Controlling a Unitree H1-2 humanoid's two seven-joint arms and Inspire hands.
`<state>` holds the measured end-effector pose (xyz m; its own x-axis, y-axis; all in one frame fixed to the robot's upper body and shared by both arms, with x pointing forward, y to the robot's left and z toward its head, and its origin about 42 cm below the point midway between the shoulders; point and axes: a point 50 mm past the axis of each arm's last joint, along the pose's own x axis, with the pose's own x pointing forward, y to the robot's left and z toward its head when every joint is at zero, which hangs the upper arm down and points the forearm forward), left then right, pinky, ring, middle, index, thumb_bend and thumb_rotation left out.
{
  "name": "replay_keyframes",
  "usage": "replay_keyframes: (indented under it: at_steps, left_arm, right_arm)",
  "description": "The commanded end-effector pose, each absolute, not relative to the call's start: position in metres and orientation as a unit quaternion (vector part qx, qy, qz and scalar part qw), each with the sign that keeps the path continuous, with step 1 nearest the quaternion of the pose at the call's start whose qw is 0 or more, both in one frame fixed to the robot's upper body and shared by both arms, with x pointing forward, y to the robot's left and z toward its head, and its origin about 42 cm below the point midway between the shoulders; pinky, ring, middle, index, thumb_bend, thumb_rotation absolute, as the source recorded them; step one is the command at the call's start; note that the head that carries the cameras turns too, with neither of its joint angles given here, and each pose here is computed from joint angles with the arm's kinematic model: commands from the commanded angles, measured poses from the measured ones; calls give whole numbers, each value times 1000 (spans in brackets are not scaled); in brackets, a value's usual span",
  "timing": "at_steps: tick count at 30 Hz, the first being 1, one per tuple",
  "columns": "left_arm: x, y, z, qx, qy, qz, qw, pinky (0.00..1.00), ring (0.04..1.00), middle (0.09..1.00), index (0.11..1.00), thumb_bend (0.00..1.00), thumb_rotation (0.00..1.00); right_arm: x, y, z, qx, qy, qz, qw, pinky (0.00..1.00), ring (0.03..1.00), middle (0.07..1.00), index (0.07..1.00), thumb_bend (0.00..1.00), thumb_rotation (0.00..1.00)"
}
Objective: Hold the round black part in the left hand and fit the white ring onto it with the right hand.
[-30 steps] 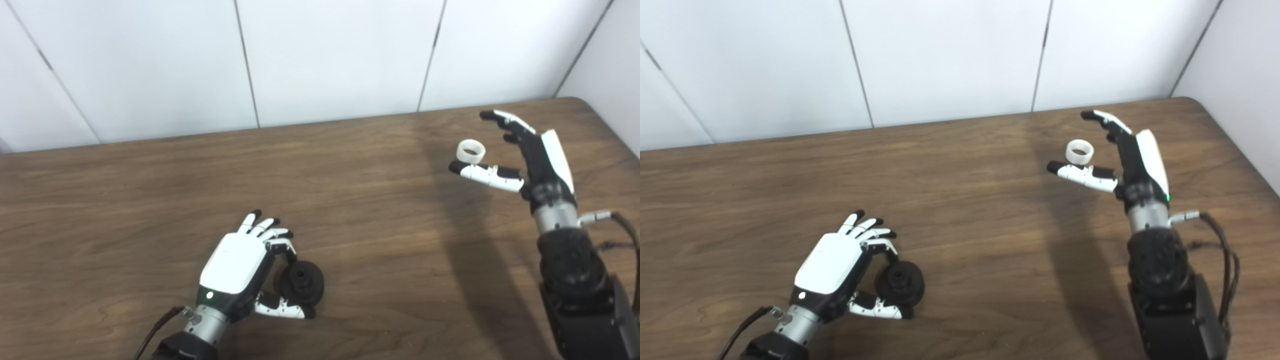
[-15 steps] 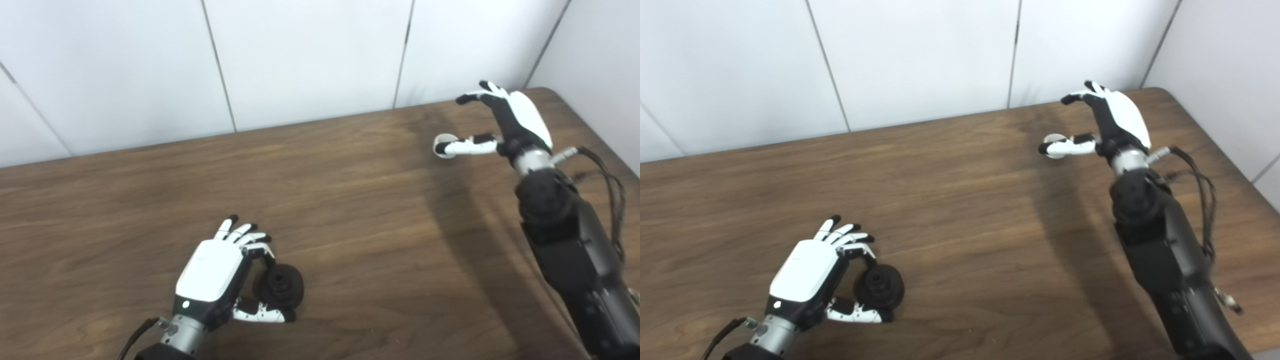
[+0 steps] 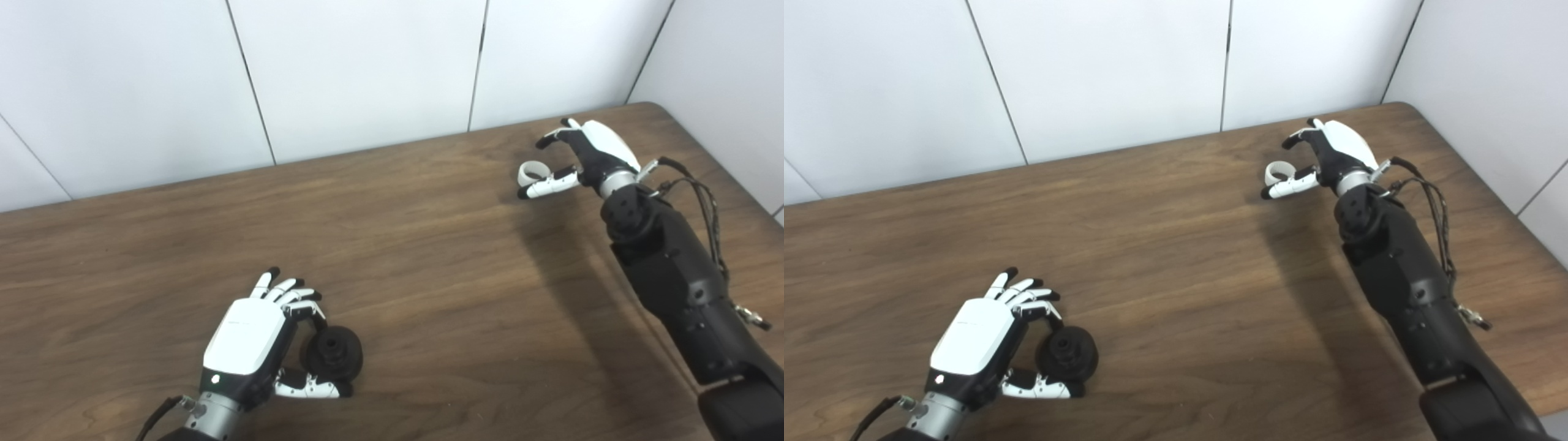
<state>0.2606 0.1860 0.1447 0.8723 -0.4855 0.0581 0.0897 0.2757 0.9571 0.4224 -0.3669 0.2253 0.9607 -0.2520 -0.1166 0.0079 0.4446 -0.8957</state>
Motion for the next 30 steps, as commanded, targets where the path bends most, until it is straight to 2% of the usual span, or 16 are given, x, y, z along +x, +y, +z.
replay_keyframes:
  at_steps: [1,7,14,30]
  left_arm:
    - [261,190,148,581,-180,-183,772,1000,880,782,484,524,53]
    - [260,189,148,578,-178,-183,775,1000,882,781,484,524,53]
    - [259,189,148,580,-178,-182,774,1000,881,781,484,524,53]
    - [258,189,149,578,-178,-182,775,1000,885,782,484,524,53]
  right_arm:
    - [435,-373,259,-539,90,-101,831,985,1000,982,746,877,304]
    - [445,-374,258,-540,109,-96,829,1000,1000,984,732,871,272]
    - [453,-376,254,-548,123,-99,822,1000,1000,973,729,875,286]
    - [456,-383,256,-552,131,-108,817,1000,1000,954,701,850,274]
